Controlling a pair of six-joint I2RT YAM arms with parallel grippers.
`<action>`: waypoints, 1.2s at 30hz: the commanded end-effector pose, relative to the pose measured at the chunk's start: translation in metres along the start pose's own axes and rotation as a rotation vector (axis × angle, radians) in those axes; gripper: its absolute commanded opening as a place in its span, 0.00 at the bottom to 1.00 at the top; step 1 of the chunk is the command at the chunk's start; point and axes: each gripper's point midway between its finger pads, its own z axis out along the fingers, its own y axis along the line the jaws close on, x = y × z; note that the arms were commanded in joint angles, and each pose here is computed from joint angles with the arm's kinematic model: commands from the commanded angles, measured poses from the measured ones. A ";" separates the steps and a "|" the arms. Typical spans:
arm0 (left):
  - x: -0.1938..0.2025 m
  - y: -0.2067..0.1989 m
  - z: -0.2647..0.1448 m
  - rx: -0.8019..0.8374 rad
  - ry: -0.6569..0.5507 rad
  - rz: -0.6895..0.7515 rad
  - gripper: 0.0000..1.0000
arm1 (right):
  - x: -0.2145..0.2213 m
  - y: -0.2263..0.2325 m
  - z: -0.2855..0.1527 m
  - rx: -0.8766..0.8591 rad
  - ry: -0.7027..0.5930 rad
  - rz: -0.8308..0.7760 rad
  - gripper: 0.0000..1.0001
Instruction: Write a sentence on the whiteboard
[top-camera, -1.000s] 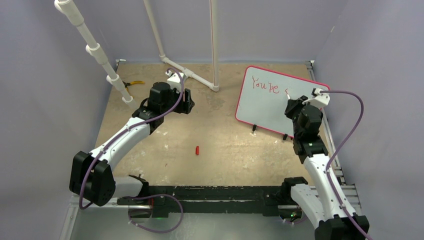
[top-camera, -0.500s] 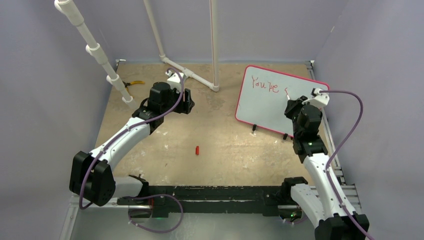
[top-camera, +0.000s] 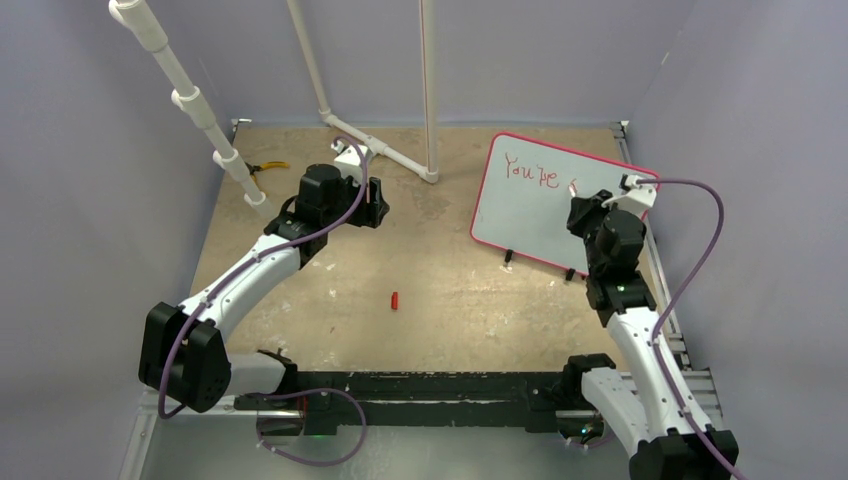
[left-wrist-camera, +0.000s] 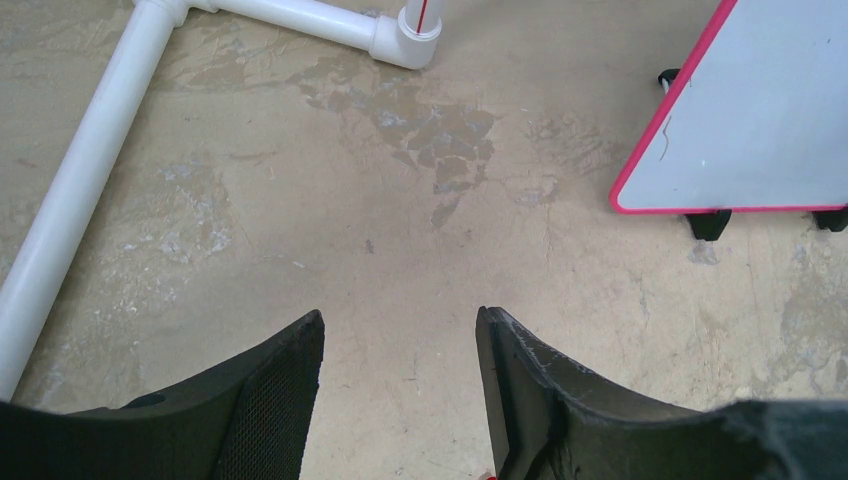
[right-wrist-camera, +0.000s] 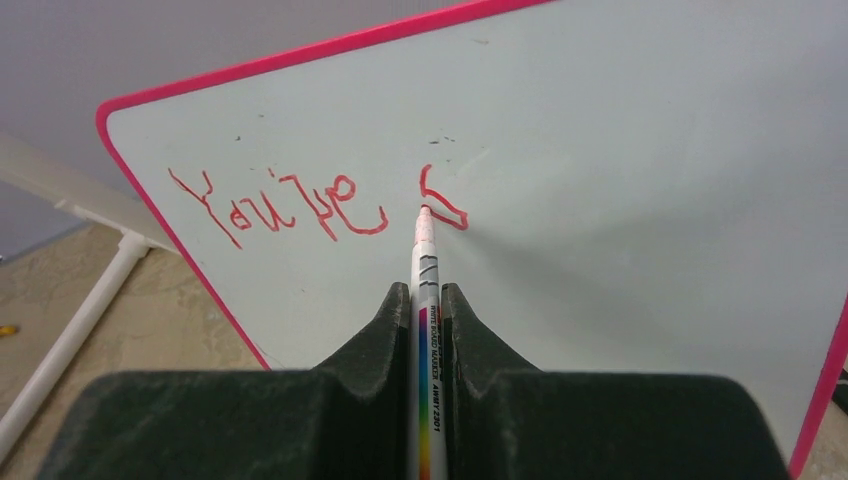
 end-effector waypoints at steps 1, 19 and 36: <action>-0.016 -0.002 -0.006 0.010 -0.063 -0.001 0.57 | -0.025 0.014 -0.008 -0.073 -0.081 -0.002 0.00; -0.016 -0.002 -0.006 0.010 -0.065 0.000 0.57 | -0.037 -0.008 -0.012 0.059 -0.132 0.041 0.00; -0.018 -0.004 -0.008 0.020 -0.069 -0.003 0.57 | -0.015 -0.020 -0.010 0.117 -0.050 0.051 0.00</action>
